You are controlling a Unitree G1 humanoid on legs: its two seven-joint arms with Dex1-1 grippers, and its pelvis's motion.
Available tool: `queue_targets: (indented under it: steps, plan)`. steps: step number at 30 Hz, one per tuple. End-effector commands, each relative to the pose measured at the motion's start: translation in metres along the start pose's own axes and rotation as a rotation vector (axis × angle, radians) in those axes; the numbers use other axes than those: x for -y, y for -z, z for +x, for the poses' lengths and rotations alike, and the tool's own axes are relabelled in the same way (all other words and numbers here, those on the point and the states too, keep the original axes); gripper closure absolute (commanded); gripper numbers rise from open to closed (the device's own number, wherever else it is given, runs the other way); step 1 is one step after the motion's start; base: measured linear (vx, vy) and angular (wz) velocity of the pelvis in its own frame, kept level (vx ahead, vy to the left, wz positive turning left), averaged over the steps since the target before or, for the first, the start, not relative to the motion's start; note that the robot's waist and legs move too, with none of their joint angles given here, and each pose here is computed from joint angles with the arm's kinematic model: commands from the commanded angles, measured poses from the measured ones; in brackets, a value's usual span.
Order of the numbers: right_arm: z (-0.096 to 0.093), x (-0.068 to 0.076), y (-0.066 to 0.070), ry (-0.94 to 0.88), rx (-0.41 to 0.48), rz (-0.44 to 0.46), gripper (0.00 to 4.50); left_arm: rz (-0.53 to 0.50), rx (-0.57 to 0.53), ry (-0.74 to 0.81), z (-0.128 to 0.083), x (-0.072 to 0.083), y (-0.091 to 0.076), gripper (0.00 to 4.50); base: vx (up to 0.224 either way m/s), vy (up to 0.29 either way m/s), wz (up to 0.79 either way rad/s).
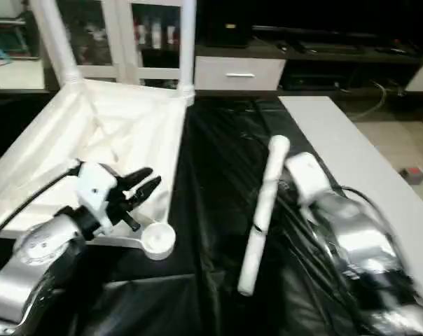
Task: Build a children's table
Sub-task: Pick table leg
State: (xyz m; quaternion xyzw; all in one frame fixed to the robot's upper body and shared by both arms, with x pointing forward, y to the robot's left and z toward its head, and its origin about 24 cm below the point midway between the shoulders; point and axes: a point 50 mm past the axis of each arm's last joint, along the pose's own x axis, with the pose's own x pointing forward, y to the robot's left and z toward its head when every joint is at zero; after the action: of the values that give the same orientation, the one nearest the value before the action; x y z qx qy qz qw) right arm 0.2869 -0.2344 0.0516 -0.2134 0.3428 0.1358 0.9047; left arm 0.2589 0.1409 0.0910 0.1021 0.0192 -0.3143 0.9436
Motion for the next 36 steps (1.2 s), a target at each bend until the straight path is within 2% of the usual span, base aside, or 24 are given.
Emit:
queue_targets:
  steps: [1, 3, 4, 8, 13, 17, 22, 27, 28, 29, 31, 33, 34, 35, 36]
  plan:
    - [0.002, -0.015, 0.004, -0.076, -0.039, -0.028, 2.86, 0.011, -0.012, 0.022, 0.003, 0.003, -0.001, 3.24, 0.0, 0.0, 0.0]
    - [0.004, -0.022, 0.007, -0.103, -0.054, -0.05, 2.86, 0.011, -0.013, 0.026, 0.002, 0.002, -0.002, 3.24, 0.0, 0.0, 0.0]
    - [0.006, -0.03, 0.003, -0.132, -0.024, -0.041, 2.86, 0.009, -0.013, 0.022, 0.001, 0.001, -0.003, 3.24, 0.0, 0.0, 0.0]
    - [0.006, -0.037, -0.005, -0.171, 0.017, -0.018, 2.86, 0.004, -0.012, 0.02, 0.0, 0.0, -0.003, 3.24, 0.0, 0.0, 0.0]
    - [-0.001, -0.052, -0.022, -0.304, 0.08, 0.053, 2.86, 0.013, -0.005, 0.009, -0.001, -0.003, -0.005, 3.24, 0.0, 0.0, 0.0]
    - [-0.002, -0.053, -0.027, -0.321, 0.106, 0.084, 2.86, 0.025, -0.001, -0.007, -0.001, -0.007, -0.007, 3.24, 0.0, 0.0, 0.0]
    - [-0.005, -0.056, -0.044, -0.361, 0.207, 0.179, 2.86, 0.043, 0.008, -0.051, 0.0, -0.013, -0.008, 3.24, 0.0, 0.0, 0.0]
    - [-0.009, -0.053, -0.055, -0.372, 0.285, 0.207, 2.86, 0.041, 0.014, -0.051, 0.0, -0.011, -0.009, 3.24, 0.0, 0.0, 0.0]
    - [-0.011, -0.049, -0.059, -0.353, 0.319, 0.183, 2.86, 0.041, 0.015, -0.051, 0.0, -0.011, -0.009, 3.24, 0.0, 0.0, 0.0]
    - [-0.015, -0.038, -0.067, -0.292, 0.404, 0.089, 2.86, 0.038, 0.016, -0.052, 0.0, -0.011, -0.009, 3.24, 0.0, 0.0, 0.0]
    - [-0.018, -0.034, -0.072, -0.288, 0.448, 0.04, 2.86, 0.038, 0.015, -0.052, 0.0, -0.011, -0.008, 3.24, 0.0, 0.0, 0.0]
    - [-0.02, -0.032, -0.075, -0.291, 0.472, 0.013, 2.56, 0.038, 0.015, -0.051, 0.0, -0.011, -0.008, 3.24, 0.0, 0.0, 0.0]
    - [-0.021, -0.03, -0.077, -0.293, 0.481, -0.019, 2.56, 0.038, 0.015, -0.051, 0.0, -0.011, -0.008, 3.24, 0.0, 0.0, 0.0]
    - [-0.02, -0.019, -0.082, -0.289, 0.488, -0.153, 2.56, 0.027, 0.017, -0.039, 0.001, -0.01, -0.008, 3.24, 0.0, 0.0, 0.0]
    - [-0.019, -0.015, -0.082, -0.283, 0.478, -0.228, 2.44, 0.026, 0.017, -0.037, 0.001, -0.01, -0.009, 3.24, 0.0, 0.0, 0.0]
